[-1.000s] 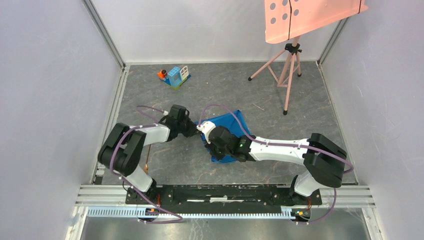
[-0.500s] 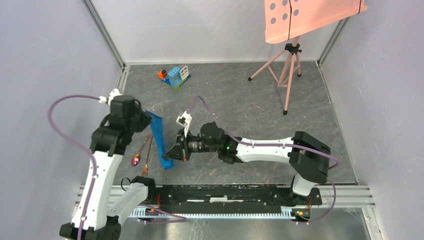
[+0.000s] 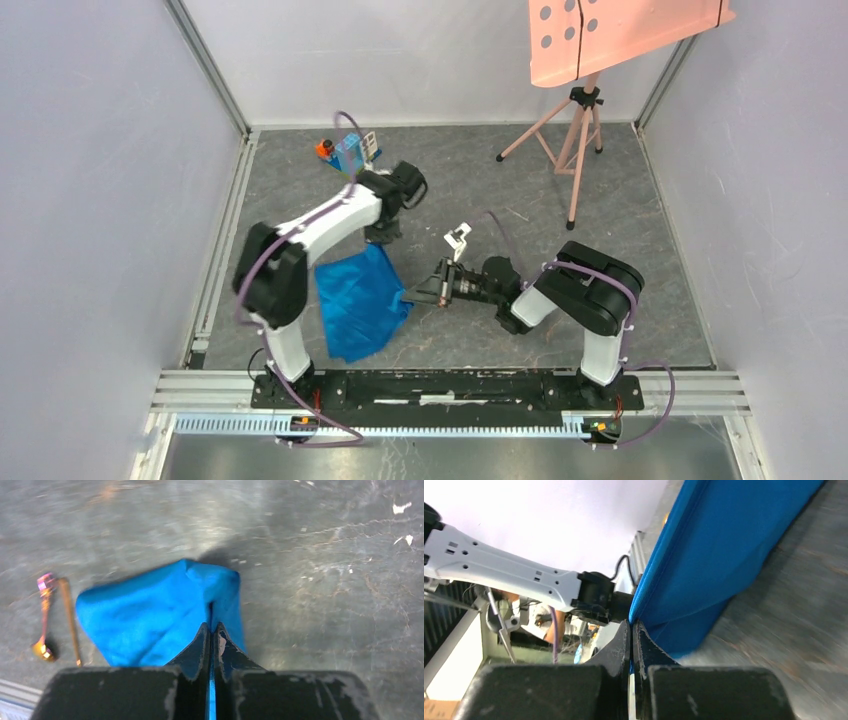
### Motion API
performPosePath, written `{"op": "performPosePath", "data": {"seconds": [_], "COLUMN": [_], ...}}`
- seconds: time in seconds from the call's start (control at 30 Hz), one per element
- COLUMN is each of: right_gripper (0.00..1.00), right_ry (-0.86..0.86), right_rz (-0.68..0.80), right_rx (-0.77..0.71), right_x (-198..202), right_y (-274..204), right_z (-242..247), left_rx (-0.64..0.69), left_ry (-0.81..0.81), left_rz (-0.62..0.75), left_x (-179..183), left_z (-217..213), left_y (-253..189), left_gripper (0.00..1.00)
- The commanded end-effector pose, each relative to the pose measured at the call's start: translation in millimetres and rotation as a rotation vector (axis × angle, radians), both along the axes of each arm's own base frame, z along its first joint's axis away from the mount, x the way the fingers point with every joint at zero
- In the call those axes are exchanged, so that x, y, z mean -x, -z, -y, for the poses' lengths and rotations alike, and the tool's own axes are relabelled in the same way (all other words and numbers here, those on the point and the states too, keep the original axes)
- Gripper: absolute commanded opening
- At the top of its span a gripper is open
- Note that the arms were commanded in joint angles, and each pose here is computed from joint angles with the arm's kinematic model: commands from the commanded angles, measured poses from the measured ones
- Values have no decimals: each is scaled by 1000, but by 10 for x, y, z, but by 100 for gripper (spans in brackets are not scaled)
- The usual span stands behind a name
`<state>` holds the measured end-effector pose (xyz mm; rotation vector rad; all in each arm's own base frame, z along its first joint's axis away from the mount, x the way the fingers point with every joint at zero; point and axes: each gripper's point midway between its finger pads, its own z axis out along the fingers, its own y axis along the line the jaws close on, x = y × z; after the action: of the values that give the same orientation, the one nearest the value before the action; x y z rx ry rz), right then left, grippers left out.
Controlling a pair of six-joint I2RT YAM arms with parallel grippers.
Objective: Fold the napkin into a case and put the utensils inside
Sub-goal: Turn over the upper triangle folded napkin at the center of the board, then pick up the lower triangle-folded napkin from the center of the board.
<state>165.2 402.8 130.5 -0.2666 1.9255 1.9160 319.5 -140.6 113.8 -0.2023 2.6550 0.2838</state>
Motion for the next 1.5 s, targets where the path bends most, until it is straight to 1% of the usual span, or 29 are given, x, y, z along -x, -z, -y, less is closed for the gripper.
{"op": "performPosePath", "data": {"seconds": [0.0, 0.13, 0.27, 0.37, 0.4, 0.43, 0.47, 0.5, 0.53, 0.57, 0.6, 0.67, 0.7, 0.77, 0.9, 0.97, 1.1, 1.17, 1.27, 1.33, 1.4, 1.47], "right_gripper": [0, 0, 0, 0, 1, 6, 14, 22, 30, 36, 42, 51, 56, 62, 68, 74, 76, 81, 82, 82, 82, 78], "right_ry": [-216, -148, -112, -89, -79, -66, -59, -59, -51, -42, -27, -8, 7, 23, 40, 49, 126, 147, 191, 225, 223, 204], "right_rz": [69, 40, 18, 29, 43, 63, 74, 103, 132, 160, 184, 197, 208, 205, 173, 160, 150, 128, 155, 191, 210, 224], "right_rx": [-20, 106, 204, 306, 350, 389, 449, 517, 561, 608, 640, 715, 745, 768, 725, 743, 857, 925, 1074, 1143, 1183, 1195], "right_x": [485, 389, 340, 276, 243, 202, 179, 145, 93, 62, 10, -39, -75, -95, -110, -125, -227, -235, -231, -240, -226, -200], "right_y": [70, 436, 740, 967, 1037, 1081, 1174, 1246, 1252, 1254, 1225, 1219, 1213, 1198, 1097, 1097, 1147, 1181, 1230, 1238, 1259, 1282], "right_z": [413, 733, 1010, 1186, 1248, 1310, 1397, 1477, 1529, 1594, 1638, 1738, 1776, 1810, 1693, 1628, 1608, 1590, 1615, 1652, 1668, 1654], "left_rx": [1, 106, 257, 309, 328, 356, 381, 419, 455, 485, 528, 606, 637, 673, 678, 690, 663, 649, 670, 682, 686, 683], "left_ry": [84, 149, 243, 286, 301, 326, 354, 387, 415, 436, 469, 524, 542, 564, 542, 509, 406, 350, 293, 273, 264, 271], "left_rz": [218, 184, 121, 75, 67, 60, 59, 63, 65, 72, 77, 91, 102, 119, 135, 144, 146, 153, 185, 211, 224, 220], "left_x": [-764, -871, -845, -812, -800, -777, -751, -721, -676, -623, -544, -358, -258, -55, 367, 567, 921, 1042, 1168, 1215, 1245, 1271], "left_z": [511, 1002, 1485, 1671, 1723, 1780, 1833, 1895, 1943, 1961, 1999, 2021, 1993, 1888, 1477, 1266, 834, 651, 511, 452, 413, 399], "left_y": [-83, 222, 438, 539, 545, 526, 492, 425, 353, 227, 91, -183, -303, -467, -523, -479, -251, -161, -108, -103, -98, -97], "left_gripper": [2, 2, 2, 3, 5, 9, 15, 26, 34, 44, 50, 56, 58, 61, 66, 67, 69, 70, 70, 70, 70, 70]}}
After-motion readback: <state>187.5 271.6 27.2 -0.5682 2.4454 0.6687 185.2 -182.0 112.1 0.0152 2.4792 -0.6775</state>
